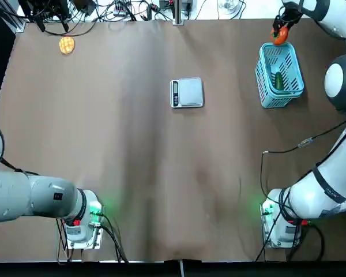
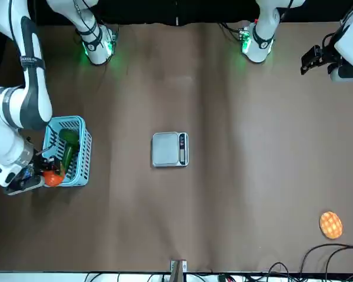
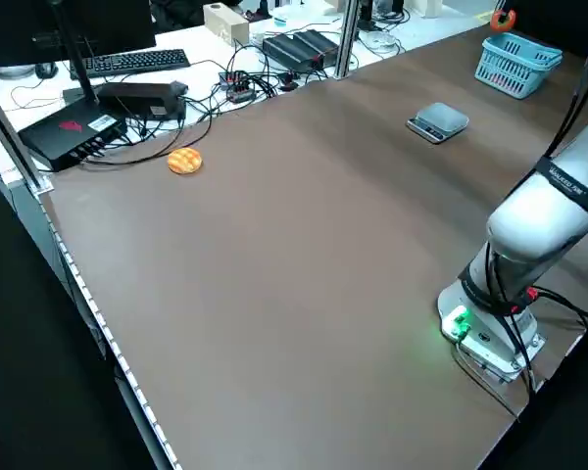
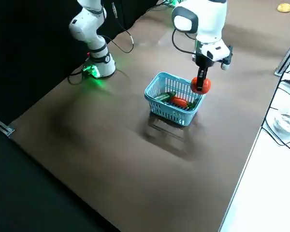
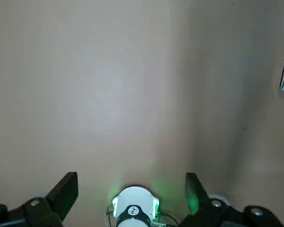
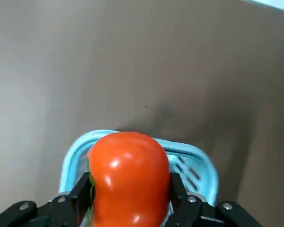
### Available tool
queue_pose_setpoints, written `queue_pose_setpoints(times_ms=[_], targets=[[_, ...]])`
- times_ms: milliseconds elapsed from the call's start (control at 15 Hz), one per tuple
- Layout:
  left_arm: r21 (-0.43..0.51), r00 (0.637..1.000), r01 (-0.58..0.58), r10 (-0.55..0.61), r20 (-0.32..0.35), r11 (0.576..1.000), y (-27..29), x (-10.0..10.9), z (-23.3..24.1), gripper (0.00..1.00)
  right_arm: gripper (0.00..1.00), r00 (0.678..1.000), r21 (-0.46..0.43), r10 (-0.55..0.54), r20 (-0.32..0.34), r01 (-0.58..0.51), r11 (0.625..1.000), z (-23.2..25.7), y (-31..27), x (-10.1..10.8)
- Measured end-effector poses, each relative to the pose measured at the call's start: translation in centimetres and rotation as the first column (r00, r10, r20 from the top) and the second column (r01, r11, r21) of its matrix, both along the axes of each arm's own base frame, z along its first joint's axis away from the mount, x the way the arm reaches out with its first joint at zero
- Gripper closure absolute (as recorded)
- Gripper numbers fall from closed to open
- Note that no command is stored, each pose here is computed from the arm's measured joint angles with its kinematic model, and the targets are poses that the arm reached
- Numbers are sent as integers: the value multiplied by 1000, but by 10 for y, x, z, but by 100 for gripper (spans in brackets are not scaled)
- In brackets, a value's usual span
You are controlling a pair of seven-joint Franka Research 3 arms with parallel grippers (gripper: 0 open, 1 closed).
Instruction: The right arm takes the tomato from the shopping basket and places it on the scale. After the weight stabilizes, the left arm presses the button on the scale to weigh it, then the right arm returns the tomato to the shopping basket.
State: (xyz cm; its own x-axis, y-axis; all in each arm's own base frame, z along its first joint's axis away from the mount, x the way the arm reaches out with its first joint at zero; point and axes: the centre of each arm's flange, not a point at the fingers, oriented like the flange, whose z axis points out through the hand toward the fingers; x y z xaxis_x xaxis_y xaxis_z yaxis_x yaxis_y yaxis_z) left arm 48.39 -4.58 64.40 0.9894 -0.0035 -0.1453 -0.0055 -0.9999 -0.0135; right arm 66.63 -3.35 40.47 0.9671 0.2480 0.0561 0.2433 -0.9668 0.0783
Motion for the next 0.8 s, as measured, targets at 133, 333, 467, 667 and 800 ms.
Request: queue_pose_setpoints(times_ms=[133,333,467,667,800], targets=[[-1,1000,0,0,7,1000,0,1,0,0,30,1000,-9,-17,-3,17,1000,-4,-11,-1],[-3,1000,-1,1,27,1000,0,3,2,0,30,997,-10,-66,-50,65,998,-29,-15,-9],[-3,999,-1,1,36,1000,0,4,3,0,30,991,-13,-86,-98,85,996,-55,-14,-17],[-4,999,0,0,38,1000,0,4,3,0,30,985,-17,-99,-139,97,995,-77,-15,-27],[-4,999,0,1,38,1000,0,5,3,0,30,983,-18,-107,-151,106,994,-83,-15,-30]])
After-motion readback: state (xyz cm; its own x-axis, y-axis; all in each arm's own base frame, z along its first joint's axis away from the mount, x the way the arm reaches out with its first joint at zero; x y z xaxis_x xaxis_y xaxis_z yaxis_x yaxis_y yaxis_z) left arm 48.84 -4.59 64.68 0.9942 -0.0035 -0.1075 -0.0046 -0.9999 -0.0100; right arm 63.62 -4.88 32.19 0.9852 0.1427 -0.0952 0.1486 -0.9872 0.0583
